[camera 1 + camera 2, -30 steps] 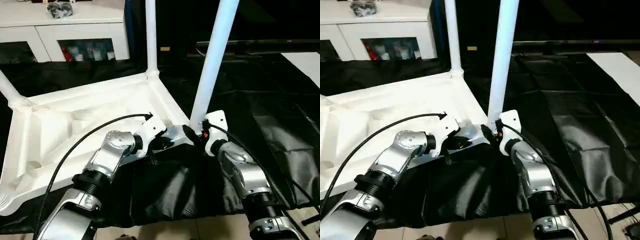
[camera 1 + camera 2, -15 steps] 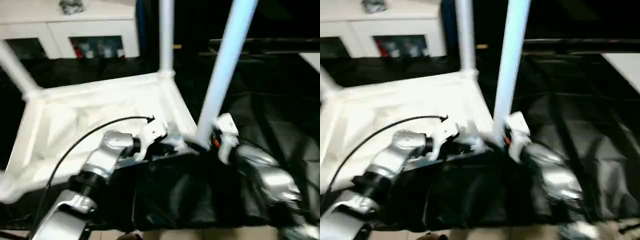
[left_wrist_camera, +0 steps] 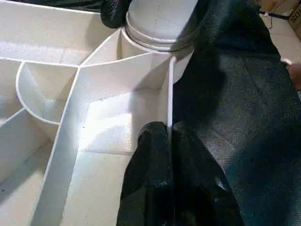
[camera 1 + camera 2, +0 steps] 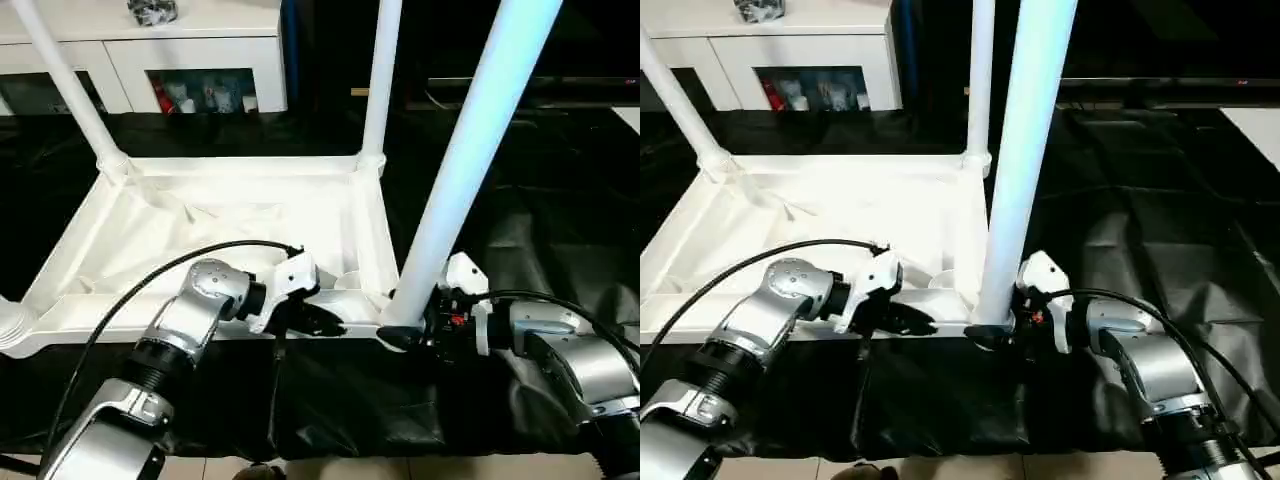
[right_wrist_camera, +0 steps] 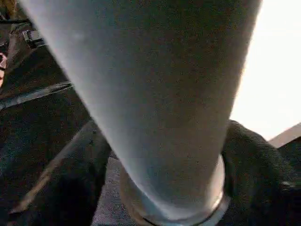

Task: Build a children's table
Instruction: Rotate leg to tighten

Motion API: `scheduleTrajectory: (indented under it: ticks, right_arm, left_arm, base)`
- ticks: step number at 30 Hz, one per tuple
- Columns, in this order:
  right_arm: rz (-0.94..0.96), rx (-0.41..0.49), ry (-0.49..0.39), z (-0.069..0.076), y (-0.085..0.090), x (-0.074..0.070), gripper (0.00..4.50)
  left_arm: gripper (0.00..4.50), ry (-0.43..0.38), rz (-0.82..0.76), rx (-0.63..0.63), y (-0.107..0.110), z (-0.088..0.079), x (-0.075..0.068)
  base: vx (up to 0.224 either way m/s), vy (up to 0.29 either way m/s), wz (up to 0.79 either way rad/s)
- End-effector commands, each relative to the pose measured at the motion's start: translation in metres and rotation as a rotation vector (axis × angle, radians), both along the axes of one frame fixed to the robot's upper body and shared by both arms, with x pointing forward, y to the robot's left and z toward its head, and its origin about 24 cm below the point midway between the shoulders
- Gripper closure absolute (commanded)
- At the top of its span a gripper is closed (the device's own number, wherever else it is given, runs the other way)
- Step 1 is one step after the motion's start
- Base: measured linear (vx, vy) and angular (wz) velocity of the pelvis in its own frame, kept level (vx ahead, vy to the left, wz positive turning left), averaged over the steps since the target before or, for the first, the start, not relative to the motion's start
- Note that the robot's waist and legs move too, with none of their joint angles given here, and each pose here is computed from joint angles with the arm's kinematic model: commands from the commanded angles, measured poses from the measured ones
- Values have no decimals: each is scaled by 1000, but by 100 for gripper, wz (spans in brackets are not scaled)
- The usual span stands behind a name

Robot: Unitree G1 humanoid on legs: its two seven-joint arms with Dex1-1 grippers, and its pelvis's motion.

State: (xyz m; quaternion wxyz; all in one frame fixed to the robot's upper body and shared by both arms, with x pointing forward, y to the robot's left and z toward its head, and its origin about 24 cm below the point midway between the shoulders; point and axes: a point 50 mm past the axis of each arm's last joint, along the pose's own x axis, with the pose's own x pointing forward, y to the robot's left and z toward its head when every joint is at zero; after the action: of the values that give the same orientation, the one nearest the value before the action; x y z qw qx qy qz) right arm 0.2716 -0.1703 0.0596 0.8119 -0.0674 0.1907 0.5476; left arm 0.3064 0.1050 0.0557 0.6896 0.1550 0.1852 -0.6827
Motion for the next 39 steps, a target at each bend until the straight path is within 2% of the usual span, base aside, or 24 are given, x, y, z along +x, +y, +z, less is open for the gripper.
scheduleTrajectory:
  ticks: [1,3,5,7,10,12,15,17,18,19,21,24,26,28,29,35,36,39]
  right_arm:
    - [82,20,31,-3,12,-8,126]
    - [91,30,43,-4,14,-9,130]
    - [99,31,50,-5,15,-11,164]
    - [102,47,65,-5,16,-12,170]
    - [54,143,103,-7,22,-13,186]
    - [32,154,102,-9,24,-13,194]
    - [-106,108,57,-23,41,-6,195]
    - [-106,108,57,-23,41,-6,197]
    - [-132,100,45,-25,45,-4,197]
    - [-287,58,18,-32,58,9,197]
    - [-333,48,12,-34,62,12,198]
    - [-552,27,16,-36,71,30,198]
    - [-622,46,8,-34,74,38,198]
    - [-601,107,2,-28,79,40,198]
    - [-559,143,-5,-23,81,40,143]
    - [-450,144,-8,-20,71,33,100]
    - [-388,115,-22,-18,61,29,92]
    - [-308,86,-50,-15,48,24,72]
  left_arm:
    - [450,-12,-23,-43,-9,7,3]
    - [450,-13,-14,-45,-9,8,4]
    - [450,-15,-6,-51,-10,8,4]
    - [450,-20,13,-59,-11,8,6]
    - [450,-36,111,-85,-19,6,11]
    - [450,-36,145,-92,-22,5,12]
    - [450,-66,238,-86,-39,2,15]
    - [450,-66,238,-86,-39,2,15]
    - [450,-73,256,-84,-41,2,16]
    - [450,-101,295,-76,-51,3,19]
    - [450,-108,302,-74,-54,4,19]
    - [450,-138,327,-80,-64,10,21]
    - [450,-146,326,-95,-69,12,22]
    - [450,-148,320,-102,-71,13,21]
    - [450,-147,299,-110,-71,14,20]
    - [450,-131,225,-111,-65,12,15]
    - [450,-120,191,-109,-59,11,13]
    - [450,-110,145,-101,-52,11,11]
  base:
    - [0,0,0]
    - [0,0,0]
    - [0,0,0]
    - [0,0,0]
    - [0,0,0]
    - [0,0,0]
    - [0,0,0]
    - [0,0,0]
    - [0,0,0]
    - [0,0,0]
    - [0,0,0]
    - [0,0,0]
    - [0,0,0]
    - [0,0,0]
    - [0,0,0]
    - [0,0,0]
    - [0,0,0]
    - [0,0,0]
